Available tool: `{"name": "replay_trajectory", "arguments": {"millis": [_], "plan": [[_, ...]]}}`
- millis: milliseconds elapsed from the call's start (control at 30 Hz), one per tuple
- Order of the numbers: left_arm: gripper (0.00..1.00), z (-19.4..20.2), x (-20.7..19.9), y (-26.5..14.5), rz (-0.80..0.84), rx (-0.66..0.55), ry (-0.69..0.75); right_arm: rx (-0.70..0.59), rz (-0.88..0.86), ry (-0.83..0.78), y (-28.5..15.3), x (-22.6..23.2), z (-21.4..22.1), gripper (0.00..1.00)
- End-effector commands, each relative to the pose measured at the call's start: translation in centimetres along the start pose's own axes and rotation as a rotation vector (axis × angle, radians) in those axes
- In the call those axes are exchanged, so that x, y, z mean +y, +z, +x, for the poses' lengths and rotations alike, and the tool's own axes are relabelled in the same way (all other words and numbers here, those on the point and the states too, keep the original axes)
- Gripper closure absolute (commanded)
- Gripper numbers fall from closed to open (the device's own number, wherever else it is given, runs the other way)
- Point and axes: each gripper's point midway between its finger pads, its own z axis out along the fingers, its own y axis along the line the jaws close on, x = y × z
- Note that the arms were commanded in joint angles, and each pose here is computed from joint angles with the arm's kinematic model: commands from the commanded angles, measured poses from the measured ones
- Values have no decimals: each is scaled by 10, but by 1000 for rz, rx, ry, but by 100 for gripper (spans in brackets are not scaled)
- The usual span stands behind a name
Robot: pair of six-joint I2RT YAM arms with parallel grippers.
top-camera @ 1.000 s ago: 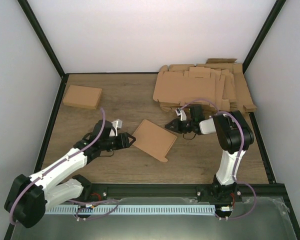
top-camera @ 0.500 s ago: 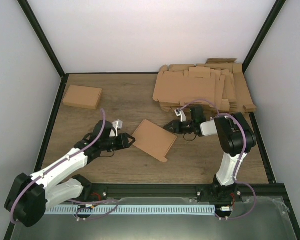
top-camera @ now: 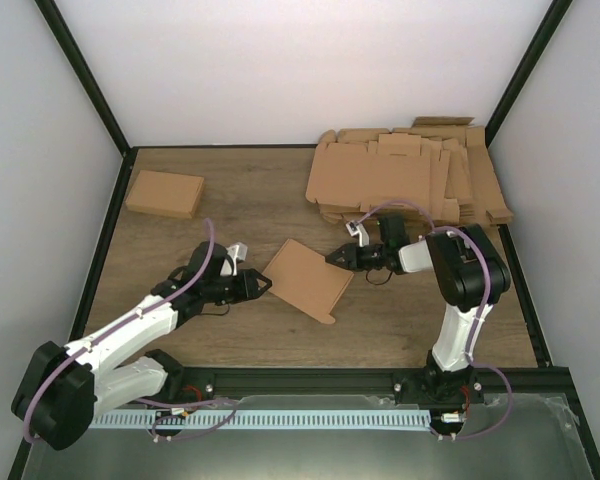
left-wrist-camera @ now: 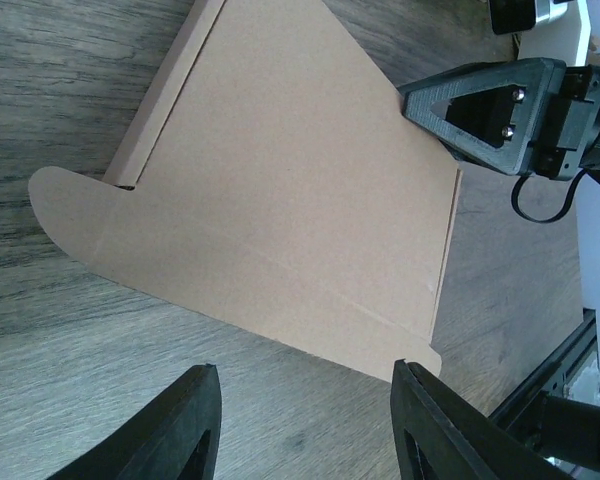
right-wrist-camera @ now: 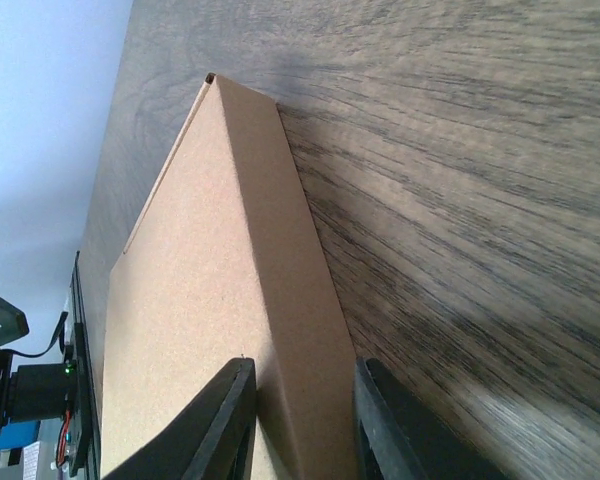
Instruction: Fold the paper box
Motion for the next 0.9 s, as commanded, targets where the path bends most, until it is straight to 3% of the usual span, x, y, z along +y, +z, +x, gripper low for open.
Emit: {"name": "replay_trajectory", "arguments": {"millis": [0,267,500,867], "plan": [[50,0,-2,0,20,-1,16,27,20,21,7,-10,7,71],[50,2,-4,-1,26,12,16,6,92,62,9,-29,5,79],[51,6,1,1,18,24,41,-15,113,100,12,-43,2,95],[56,13,8,10,20,46,19,-7,126,122,17,-56,11,98]]}}
